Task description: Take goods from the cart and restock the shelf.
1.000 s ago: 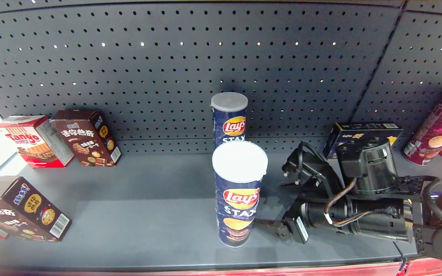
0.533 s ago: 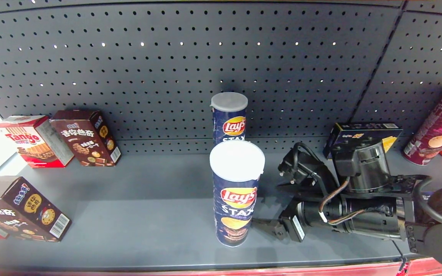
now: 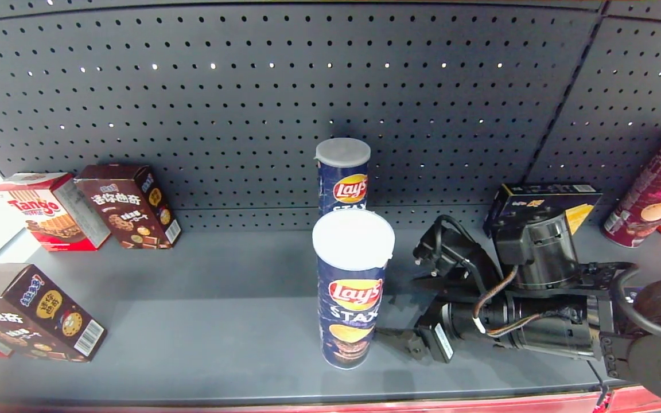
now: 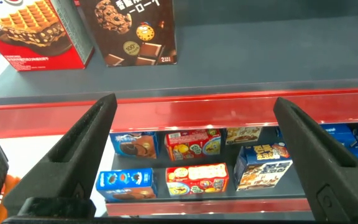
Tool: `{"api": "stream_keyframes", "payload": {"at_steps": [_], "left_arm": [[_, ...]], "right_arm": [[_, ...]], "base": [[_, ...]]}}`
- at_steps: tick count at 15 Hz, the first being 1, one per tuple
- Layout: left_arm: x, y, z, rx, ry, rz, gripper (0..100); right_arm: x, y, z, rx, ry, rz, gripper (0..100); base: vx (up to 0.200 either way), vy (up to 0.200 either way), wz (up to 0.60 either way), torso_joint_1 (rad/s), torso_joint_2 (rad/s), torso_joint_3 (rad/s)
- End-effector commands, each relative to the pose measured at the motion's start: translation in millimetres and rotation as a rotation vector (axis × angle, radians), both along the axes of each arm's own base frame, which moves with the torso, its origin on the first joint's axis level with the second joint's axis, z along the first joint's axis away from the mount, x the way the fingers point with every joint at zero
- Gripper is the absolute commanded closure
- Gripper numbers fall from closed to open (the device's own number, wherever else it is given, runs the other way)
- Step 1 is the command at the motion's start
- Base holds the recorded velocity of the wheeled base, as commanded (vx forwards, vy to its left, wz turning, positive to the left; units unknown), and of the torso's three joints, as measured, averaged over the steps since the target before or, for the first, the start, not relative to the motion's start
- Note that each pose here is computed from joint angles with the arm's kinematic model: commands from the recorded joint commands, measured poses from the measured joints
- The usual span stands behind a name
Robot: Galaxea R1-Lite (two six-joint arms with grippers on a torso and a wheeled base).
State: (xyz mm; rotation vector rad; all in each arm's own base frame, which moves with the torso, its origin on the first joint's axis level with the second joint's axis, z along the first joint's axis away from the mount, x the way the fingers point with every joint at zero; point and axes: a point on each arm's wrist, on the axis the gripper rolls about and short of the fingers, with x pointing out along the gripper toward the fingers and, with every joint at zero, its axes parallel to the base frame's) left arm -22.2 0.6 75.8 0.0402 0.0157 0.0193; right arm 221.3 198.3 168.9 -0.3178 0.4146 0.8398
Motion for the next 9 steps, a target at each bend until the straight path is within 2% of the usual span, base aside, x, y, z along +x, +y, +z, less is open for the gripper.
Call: {"api": "stream_keyframes", "payload": {"at_steps": [1, 3, 6, 7, 8, 9], "left_arm": [[0, 0.0, 0.0, 0.0, 0.002, 0.0, 0], [0, 0.0, 0.0, 0.0, 0.002, 0.0, 0], [0, 0.0, 0.0, 0.0, 0.002, 0.0, 0], [0, 0.0, 0.0, 0.0, 0.002, 0.0, 0], [0, 0.0, 0.0, 0.0, 0.002, 0.0, 0], [0, 0.0, 0.0, 0.0, 0.002, 0.0, 0]], "right_arm": [[-1, -1, 1, 0.002, -0.002, 0.0, 0], [-3, -7, 8, 0.022, -0.019, -0.014, 0], [-8, -33, 45, 0.136, -0.11, -0.091, 0], [-10, -47, 59, 0.18, -0.146, -0.144, 0], [-23, -76, 81, 0.245, -0.213, -0.236, 0], [-35, -95, 90, 0.274, -0.255, -0.283, 0]], "base": [[0.0, 0.0, 0.0, 0.0, 0.0, 0.0], [0.0, 0.0, 0.0, 0.0, 0.0, 0.0], [0.0, 0.0, 0.0, 0.0, 0.0, 0.0], [0.0, 0.0, 0.0, 0.0, 0.0, 0.0], [0.0, 0.0, 0.0, 0.0, 0.0, 0.0], [0.0, 0.0, 0.0, 0.0, 0.0, 0.0]]}}
